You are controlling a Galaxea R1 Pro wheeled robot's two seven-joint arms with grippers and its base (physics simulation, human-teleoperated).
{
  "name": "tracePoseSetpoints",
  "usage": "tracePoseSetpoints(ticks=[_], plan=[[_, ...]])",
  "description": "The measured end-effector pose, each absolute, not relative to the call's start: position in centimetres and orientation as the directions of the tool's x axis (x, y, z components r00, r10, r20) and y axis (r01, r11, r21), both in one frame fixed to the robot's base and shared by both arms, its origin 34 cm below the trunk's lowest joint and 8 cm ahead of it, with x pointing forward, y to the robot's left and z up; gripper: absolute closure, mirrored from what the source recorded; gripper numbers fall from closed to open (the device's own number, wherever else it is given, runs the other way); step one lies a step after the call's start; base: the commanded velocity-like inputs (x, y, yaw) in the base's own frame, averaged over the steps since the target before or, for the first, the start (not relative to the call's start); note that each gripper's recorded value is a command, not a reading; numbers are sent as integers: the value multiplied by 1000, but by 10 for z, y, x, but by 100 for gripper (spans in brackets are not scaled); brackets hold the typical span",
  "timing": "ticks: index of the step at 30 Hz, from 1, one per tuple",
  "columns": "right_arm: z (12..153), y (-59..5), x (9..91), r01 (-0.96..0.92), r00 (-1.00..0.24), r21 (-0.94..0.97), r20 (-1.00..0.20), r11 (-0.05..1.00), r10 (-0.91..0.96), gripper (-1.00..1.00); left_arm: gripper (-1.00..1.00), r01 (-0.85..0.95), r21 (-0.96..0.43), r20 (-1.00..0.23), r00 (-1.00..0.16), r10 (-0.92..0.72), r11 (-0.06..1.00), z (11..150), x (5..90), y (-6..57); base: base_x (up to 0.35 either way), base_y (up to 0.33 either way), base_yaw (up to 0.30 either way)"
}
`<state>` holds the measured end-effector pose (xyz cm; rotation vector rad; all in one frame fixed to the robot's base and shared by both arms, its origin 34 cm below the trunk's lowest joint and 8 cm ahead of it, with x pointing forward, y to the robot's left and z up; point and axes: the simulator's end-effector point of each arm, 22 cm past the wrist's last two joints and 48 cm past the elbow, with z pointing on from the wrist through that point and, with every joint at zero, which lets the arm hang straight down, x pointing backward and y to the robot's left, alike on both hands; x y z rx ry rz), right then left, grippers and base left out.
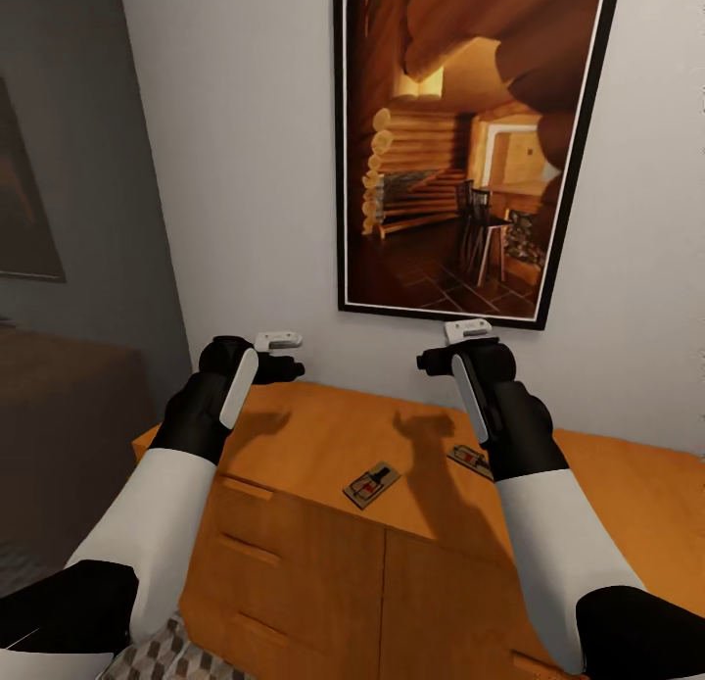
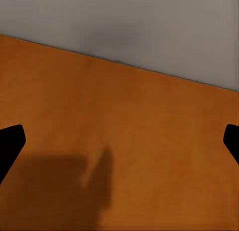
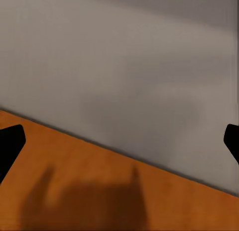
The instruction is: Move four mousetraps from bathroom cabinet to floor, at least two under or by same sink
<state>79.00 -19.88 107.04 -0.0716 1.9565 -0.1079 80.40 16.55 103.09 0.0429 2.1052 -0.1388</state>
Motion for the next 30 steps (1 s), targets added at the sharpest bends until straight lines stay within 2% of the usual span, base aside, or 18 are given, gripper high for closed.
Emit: tracePoseSetpoints(ticks=[20, 30], plan=[[1017, -199, 796, -28, -495, -75, -866, 997, -79, -100, -100, 88, -81, -857, -515, -24, 993, 1030, 804, 165, -8, 0, 0], [955, -243, 796, 10, -621, -96, -781, 995, -69, -100, -100, 87, -81, -853, -521, -23, 993, 1027, 804, 165, 0, 0, 0]])
